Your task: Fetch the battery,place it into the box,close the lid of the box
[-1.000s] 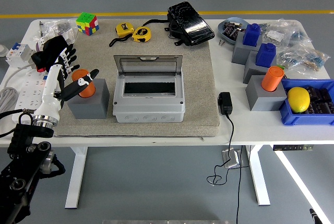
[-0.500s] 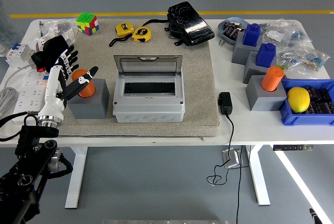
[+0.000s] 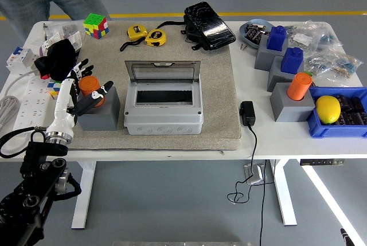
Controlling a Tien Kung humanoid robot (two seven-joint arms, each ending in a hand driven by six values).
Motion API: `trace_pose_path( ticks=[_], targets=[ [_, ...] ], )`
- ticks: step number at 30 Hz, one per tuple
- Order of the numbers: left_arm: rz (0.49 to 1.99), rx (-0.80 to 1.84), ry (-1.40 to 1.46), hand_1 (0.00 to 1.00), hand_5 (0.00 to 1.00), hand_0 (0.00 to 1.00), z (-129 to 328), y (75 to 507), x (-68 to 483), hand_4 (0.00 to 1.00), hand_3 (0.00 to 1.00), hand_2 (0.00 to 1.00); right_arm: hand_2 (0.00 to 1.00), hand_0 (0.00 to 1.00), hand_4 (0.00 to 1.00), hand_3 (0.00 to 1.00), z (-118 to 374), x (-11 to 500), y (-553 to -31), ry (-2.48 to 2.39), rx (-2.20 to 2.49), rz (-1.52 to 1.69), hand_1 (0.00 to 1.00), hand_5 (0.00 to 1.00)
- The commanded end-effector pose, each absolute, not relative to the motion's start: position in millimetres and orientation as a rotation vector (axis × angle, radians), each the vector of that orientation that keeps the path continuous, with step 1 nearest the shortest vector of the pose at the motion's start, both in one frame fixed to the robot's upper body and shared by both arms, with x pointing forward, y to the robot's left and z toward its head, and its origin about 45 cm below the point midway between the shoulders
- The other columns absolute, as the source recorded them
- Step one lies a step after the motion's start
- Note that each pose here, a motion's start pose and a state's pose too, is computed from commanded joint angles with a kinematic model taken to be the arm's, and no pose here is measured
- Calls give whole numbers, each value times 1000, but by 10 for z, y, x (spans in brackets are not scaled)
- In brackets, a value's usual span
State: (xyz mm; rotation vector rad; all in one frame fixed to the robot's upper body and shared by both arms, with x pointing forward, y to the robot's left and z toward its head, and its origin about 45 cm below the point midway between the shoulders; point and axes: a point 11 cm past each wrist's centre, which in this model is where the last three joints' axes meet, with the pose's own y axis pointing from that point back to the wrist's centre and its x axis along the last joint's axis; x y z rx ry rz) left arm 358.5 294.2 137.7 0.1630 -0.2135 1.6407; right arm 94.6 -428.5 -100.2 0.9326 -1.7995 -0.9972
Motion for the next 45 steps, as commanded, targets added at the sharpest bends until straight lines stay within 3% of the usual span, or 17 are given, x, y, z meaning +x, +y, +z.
trace_pose_path(
  ticks=[4,5,10,11,16,17,22,23,29,45],
  targets=[
    [1642,174,-220,871,346,756,1366,2925,3577,998,915,854,761,823,998,799,-1001,941,-4292,-1802,929,-999,774,998],
    [1642,176,-222,862,278,743,1366,2923,3576,998,902,841,761,822,998,798,-1001,939,-4294,-1802,928,-999,774,998],
    [1652,188,-236,862,278,743,1369,2920,3577,998,902,841,761,822,998,798,-999,935,-4301,-1806,924,-1000,774,998],
    [1654,189,-238,797,180,680,1370,2920,3576,998,833,764,760,823,998,798,-999,935,-4302,-1806,924,-1001,774,998],
    [1669,188,-250,797,180,680,1382,2920,3575,998,833,764,760,823,998,798,-997,940,-4303,-1811,923,-1002,774,998],
    [1672,188,-253,735,142,619,1385,2918,3576,998,737,638,760,823,998,798,-997,941,-4304,-1812,922,-1002,774,998],
    [1682,180,-255,735,142,619,1395,2905,3586,998,737,638,760,823,998,798,-995,950,-4302,-1814,924,-1002,774,998],
    [1682,180,-254,686,122,545,1395,2901,3587,998,686,582,760,823,998,798,-995,951,-4302,-1815,924,-1003,774,998],
    [1689,165,-248,669,115,517,1396,2874,3597,998,659,555,760,822,998,798,-994,957,-4300,-1819,923,-1004,774,998],
    [1701,91,-191,675,115,528,1372,2744,3620,998,653,535,759,822,998,798,-998,955,-4292,-1819,922,-1007,773,998]
  ],
)
